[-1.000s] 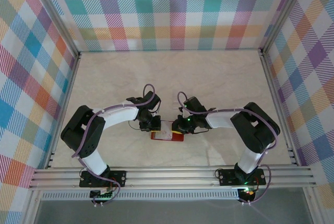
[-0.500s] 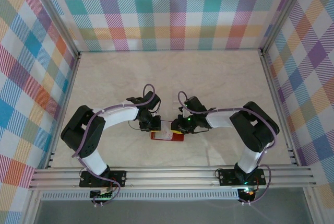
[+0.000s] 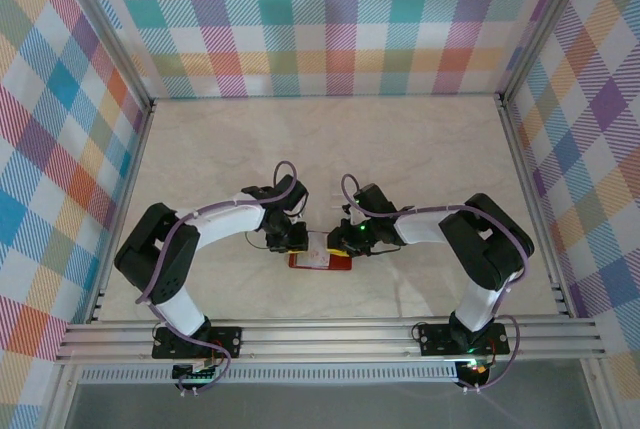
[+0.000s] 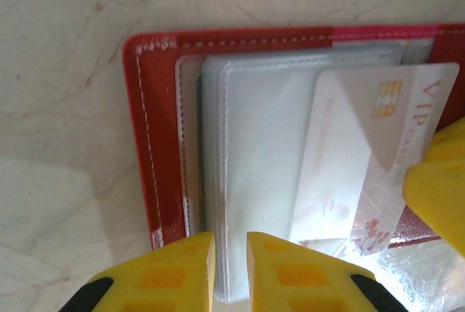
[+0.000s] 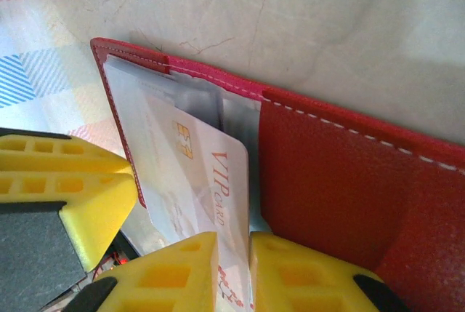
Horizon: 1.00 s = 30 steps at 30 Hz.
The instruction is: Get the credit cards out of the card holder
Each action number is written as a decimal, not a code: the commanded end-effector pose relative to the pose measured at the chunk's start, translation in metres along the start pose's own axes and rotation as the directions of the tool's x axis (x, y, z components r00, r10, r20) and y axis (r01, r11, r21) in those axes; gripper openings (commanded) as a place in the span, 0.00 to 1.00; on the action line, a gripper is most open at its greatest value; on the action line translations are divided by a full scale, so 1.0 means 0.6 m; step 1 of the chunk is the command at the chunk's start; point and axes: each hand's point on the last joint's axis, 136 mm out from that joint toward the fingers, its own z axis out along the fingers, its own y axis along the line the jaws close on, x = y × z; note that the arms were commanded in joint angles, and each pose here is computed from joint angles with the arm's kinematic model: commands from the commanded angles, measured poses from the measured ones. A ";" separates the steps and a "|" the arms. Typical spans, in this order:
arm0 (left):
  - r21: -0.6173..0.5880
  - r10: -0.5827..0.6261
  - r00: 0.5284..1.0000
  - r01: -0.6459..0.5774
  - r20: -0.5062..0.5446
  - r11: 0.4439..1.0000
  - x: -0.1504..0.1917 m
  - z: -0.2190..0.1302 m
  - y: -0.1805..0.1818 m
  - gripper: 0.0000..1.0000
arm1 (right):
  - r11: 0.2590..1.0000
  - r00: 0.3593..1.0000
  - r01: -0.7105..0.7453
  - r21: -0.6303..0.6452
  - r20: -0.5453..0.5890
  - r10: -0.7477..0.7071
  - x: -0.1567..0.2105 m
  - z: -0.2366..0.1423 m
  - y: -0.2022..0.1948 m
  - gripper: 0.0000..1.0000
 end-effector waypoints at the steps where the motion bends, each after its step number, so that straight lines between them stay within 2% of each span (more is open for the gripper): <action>1: 0.003 0.020 1.000 -0.020 0.014 1.000 0.003 -0.024 -0.020 0.19 | 0.998 0.999 -0.024 0.051 -0.023 0.025 0.012 0.003 -0.025 0.20; 9: 0.049 0.035 0.999 -0.035 0.002 0.998 -0.004 -0.007 -0.047 0.15 | 0.998 0.999 -0.021 0.052 -0.026 0.023 0.015 0.000 -0.023 0.21; 14: 0.036 0.063 0.998 -0.062 -0.025 0.997 -0.004 0.012 -0.055 0.11 | 0.998 0.999 -0.020 0.051 -0.026 0.021 0.014 0.000 -0.022 0.21; 21: -0.082 0.061 0.996 -0.066 -0.065 0.994 0.013 0.041 -0.014 0.06 | 0.999 0.999 -0.027 0.040 -0.030 0.028 0.013 0.004 -0.021 0.22; 30: -0.034 0.036 0.996 -0.039 -0.087 0.999 0.030 0.059 -0.015 0.05 | 0.998 0.998 -0.028 -0.065 -0.057 0.024 0.011 0.013 0.010 0.23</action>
